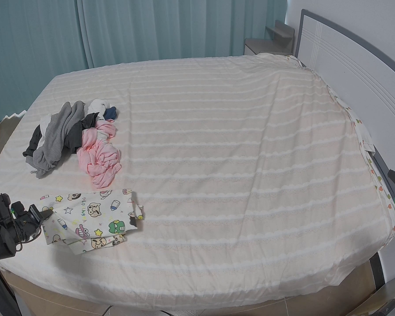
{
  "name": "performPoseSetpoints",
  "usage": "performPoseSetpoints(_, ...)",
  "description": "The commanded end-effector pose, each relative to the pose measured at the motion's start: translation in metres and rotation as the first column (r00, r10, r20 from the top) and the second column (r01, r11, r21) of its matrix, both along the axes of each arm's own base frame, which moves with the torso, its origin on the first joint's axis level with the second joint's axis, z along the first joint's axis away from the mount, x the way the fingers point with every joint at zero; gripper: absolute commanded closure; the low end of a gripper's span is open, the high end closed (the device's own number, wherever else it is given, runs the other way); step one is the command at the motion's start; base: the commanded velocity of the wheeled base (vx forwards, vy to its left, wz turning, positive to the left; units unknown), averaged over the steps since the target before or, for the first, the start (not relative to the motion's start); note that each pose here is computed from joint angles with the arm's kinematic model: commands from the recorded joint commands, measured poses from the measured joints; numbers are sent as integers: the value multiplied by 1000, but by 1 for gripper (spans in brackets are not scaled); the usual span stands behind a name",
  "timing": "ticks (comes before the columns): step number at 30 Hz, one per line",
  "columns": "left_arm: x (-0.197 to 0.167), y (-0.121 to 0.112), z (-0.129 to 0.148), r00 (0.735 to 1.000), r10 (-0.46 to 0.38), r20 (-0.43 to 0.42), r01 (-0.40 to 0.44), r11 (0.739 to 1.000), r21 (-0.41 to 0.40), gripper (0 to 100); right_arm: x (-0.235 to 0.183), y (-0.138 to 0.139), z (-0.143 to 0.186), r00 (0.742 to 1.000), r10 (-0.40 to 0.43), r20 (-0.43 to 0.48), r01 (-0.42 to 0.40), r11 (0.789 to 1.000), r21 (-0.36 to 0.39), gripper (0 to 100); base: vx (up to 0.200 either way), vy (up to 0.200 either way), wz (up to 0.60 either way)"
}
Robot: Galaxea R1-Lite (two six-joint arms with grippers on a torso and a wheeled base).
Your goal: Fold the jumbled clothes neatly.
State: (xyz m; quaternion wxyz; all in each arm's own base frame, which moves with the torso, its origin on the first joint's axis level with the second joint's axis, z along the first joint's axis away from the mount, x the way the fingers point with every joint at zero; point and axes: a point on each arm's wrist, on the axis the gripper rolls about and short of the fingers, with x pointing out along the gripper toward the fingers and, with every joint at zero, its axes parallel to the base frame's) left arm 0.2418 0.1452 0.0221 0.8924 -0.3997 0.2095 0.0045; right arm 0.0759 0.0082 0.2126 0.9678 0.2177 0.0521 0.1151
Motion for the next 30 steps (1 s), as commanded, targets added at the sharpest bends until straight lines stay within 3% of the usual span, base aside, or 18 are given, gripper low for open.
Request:
performPoseSetpoints(1,-12,31,-15,996,92,-6,-92,996,-19,100,1,0,-1,1000,2,-8,-2,1000,0,0,0,0,0)
performPoseSetpoints(5,-16,48,-25,989,145,-12,-145,989,-25,100,1,0,-1,1000,8,-10,-8,1000,0,0,0,0,0)
performPoseSetpoints(13,-16,49,-31,989,149,-22,-150,988,-31,100,1,0,-2,1000,8,-10,-8,1000,0,0,0,0,0)
performPoseSetpoints(14,-16,49,-32,989,148,-25,-149,988,-32,0,1,0,-2,1000,8,-10,-8,1000,0,0,0,0,0)
performPoseSetpoints(22,-23,56,-33,984,178,-7,-178,984,-18,0,1,0,-2,1000,8,-10,-8,1000,0,0,0,0,0)
performPoseSetpoints(30,-42,94,-31,945,301,131,-312,948,71,0,-10,0,3,999,8,40,-8,1000,-1,0,0,0,0)
